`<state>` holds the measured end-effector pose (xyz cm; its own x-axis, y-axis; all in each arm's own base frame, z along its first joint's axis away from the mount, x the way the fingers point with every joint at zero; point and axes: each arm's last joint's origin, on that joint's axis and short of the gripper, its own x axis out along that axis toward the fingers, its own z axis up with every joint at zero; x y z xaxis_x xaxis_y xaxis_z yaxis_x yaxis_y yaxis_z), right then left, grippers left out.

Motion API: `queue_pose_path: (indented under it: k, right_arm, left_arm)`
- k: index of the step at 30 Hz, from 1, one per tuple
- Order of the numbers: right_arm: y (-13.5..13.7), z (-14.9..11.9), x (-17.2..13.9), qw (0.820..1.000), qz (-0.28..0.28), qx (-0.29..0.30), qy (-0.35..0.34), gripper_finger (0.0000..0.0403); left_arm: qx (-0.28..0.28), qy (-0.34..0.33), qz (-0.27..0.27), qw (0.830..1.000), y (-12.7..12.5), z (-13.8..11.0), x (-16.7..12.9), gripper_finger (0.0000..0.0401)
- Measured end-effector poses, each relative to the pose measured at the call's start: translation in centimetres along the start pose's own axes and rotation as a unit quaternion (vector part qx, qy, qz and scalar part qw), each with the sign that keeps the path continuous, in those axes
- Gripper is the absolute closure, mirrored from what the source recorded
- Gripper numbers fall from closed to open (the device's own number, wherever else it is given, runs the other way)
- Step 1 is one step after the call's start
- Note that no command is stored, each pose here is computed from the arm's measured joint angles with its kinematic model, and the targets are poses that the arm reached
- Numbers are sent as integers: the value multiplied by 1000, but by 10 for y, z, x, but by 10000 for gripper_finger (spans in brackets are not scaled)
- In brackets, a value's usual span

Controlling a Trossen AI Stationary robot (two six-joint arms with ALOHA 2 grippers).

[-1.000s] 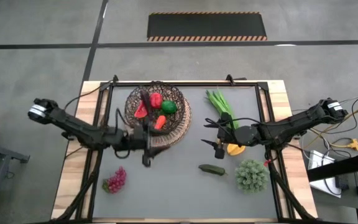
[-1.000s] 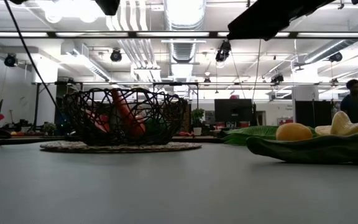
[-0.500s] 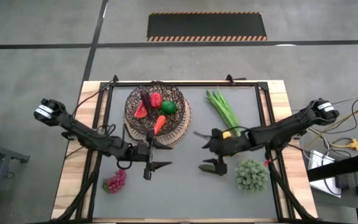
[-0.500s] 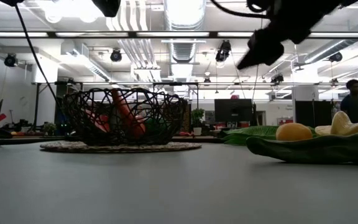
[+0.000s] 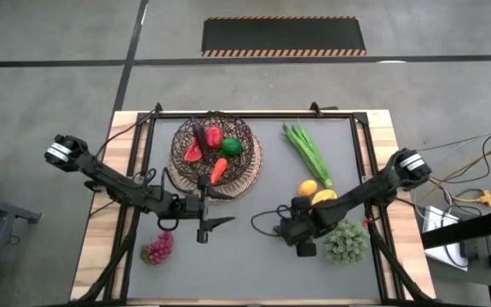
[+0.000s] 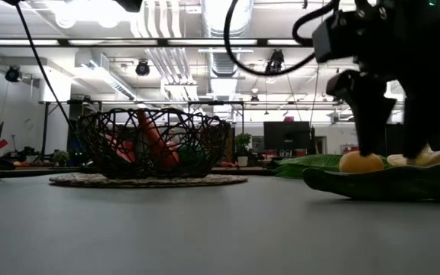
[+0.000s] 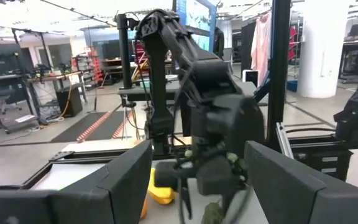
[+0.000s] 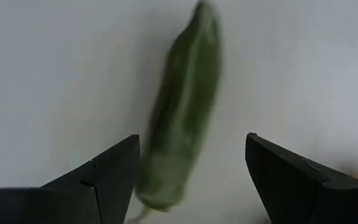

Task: Build produce basket
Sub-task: Put the green chili pepper into the black wire basket

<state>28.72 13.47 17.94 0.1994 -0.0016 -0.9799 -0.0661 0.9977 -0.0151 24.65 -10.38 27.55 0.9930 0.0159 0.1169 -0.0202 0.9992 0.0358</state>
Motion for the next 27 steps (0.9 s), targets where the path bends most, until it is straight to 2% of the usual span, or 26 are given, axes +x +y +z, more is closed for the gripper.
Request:
queue_pose_path:
  k: [4, 7, 10, 14, 16, 24, 27]
  right_arm:
    - [9, 4, 16, 999, 12, 7, 32, 133]
    - [11, 6, 24, 999, 8, 6, 42, 157]
    - [12, 8, 25, 999, 11, 10, 34, 213]
    - [13, 10, 26, 1000, 16, 5, 21, 310]
    - [13, 11, 26, 1000, 17, 3, 19, 340]
    - [13, 11, 26, 1000, 13, -2, 16, 342]
    - [14, 14, 27, 1000, 4, -22, -13, 343]
  left_arm:
    - [5, -3, 2, 1000, 0, 1, 0, 162]
    - [10, -1, 1, 1000, 0, 1, -1, 162]
    - [10, -1, 1, 1000, 0, 1, -1, 162]
    - [11, -1, 1, 1000, 0, 1, -1, 162]
    - [11, 0, 1, 1000, 0, 1, -1, 162]
    - [13, 3, 1, 1000, 0, 0, -1, 162]
    - [15, 6, 0, 1000, 0, -1, -1, 162]
